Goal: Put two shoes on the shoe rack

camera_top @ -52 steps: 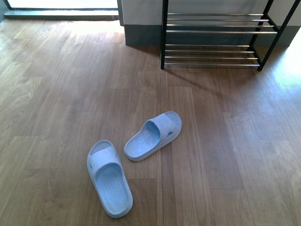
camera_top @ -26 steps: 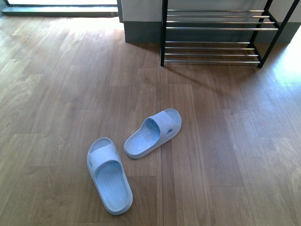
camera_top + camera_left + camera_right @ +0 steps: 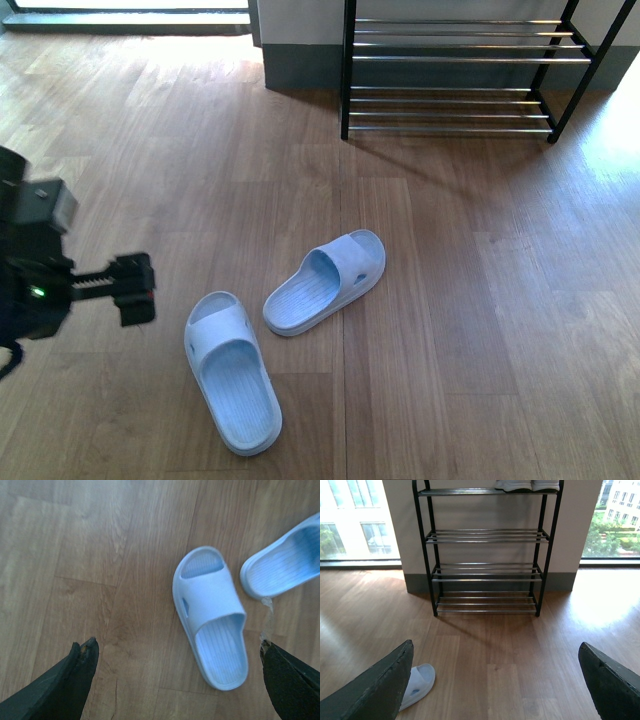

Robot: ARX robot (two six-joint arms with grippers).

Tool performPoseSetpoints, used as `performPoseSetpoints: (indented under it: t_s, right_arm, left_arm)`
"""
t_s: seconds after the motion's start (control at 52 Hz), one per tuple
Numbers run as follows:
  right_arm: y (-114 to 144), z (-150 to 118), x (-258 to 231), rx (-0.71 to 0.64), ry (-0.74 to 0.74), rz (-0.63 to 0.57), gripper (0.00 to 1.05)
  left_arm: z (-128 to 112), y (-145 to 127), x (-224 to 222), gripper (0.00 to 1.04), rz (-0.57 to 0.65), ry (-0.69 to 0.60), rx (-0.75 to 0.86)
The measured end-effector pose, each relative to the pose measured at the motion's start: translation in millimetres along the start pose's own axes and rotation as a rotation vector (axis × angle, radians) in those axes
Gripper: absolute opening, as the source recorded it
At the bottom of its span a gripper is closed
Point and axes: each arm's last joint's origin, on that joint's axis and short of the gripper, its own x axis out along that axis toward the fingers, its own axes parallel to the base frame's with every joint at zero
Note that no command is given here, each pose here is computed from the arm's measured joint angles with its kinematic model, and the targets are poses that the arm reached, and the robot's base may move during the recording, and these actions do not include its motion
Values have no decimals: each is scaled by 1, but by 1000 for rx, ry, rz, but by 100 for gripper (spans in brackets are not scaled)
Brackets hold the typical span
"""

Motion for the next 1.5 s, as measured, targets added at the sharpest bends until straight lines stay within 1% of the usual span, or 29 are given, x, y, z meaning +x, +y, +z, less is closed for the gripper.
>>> performPoseSetpoints:
  t_s: [0.077,0.154,0.269,0.5,0.539,0.635,0.846,0.981,1.135,1.212,1.366,1.5]
  right_arm:
    - [0,0,0,0,0,0,96]
    - [0,0,0,0,0,0,96]
    - [0,0,0,0,0,0,96]
    - [0,0,0,0,0,0,96]
    - [0,0,0,0,0,0,96]
    - [0,0,0,0,0,0,96]
    - [0,0,0,0,0,0,96]
    - [0,0,0,0,0,0,96]
    - [0,0,0,0,0,0,96]
    - [0,0,0,0,0,0,96]
    - [0,0,0,0,0,0,96]
    - [0,0,0,0,0,0,96]
  left_arm:
    - [-17,-9,40,95,4,118,42]
    - [-32,-18,74,95,-5,194,83]
    - [-45,-28,111,95,1,238,137]
    - [-56,-37,161,95,-15,279,169]
    - [-57,-39,166,95,-14,280,173]
    - [-57,-44,178,95,11,231,235]
    - [-59,-45,187,95,19,203,294]
    - [-64,-43,190,95,17,223,314]
    - [-61,-40,196,95,27,217,330]
    - [-58,-37,197,87,56,208,347]
    - [-56,-33,200,65,84,219,347]
    - [-59,-35,200,42,90,237,356]
